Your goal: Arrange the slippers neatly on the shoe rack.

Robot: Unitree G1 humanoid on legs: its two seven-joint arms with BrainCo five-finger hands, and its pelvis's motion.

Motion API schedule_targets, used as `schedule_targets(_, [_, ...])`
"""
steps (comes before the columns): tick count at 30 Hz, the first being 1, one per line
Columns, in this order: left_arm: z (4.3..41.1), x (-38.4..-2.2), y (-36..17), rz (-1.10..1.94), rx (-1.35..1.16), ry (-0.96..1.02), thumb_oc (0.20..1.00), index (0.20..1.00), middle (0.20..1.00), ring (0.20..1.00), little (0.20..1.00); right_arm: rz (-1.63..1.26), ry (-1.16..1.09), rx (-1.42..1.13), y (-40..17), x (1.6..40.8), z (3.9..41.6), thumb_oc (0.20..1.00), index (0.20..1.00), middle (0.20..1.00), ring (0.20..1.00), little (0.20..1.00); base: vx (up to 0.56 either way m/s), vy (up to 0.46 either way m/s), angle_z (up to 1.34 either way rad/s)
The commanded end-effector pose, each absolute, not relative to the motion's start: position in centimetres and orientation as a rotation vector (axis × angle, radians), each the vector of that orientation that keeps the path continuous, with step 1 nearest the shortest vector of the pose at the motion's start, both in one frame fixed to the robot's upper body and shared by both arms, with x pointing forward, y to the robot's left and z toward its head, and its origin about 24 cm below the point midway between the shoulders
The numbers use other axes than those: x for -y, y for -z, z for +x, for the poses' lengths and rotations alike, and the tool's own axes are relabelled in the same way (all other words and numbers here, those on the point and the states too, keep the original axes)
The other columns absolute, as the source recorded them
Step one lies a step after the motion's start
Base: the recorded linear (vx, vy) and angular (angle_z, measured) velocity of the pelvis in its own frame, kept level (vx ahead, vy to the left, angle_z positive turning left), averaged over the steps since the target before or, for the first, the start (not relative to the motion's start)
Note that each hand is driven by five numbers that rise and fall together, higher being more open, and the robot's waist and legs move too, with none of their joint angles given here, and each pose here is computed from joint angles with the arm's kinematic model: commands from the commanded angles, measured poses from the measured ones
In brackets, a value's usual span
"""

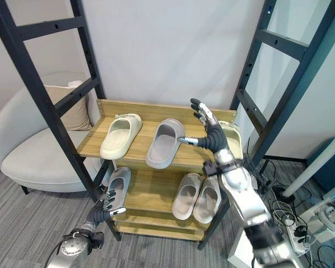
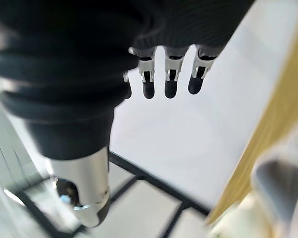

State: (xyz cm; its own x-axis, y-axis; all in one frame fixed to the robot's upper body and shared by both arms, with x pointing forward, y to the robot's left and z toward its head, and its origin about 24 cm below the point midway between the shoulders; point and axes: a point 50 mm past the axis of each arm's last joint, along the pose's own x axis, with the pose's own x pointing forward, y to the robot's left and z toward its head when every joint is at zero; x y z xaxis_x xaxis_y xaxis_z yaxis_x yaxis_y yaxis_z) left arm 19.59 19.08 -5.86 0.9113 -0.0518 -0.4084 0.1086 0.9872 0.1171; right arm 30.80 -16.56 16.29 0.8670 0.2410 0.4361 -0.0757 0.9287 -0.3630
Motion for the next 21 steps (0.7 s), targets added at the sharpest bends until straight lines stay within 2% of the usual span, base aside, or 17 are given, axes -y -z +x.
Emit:
schedule_targets(1, [22.0,-18.7,3.2,0.147,-0.266,0.132,1.0,1.0,1.0,1.0,1.0,-0.459,-0.062,0.63,-20.1,16.1,32.6,1.0,1.0,1.0,1.0,1.0,0.03,-0.004,0.13])
schedule_targets(6, [22.5,-18.5,3.1,0.145,-0.26,0.136,1.0,1.0,1.0,1.0,1.0,-0.56,0.036,0.578,-20.3,16.0,35.3,1.0,1.0,1.0,1.0,1.0,-0.03,-0.002,0.11])
schedule_targets(15, [23.4,-18.4,2.6,0.161,-0.236,0.124,1.0,1.0,1.0,1.0,1.0,-0.556,0.041,0.466,-18.5,14.2,37.2,1.0,1.0,1.0,1.0,1.0,-0.03,0.003,0.1])
schedule_targets(21, [24.0,-18.3,2.0,0.165,-0.206,0.12,1.0,1.0,1.0,1.0,1.0,-0.646,0.092,0.367,-17.7,15.3,38.7,1.0,1.0,1.0,1.0,1.0,-0.03,-0.001,0.08])
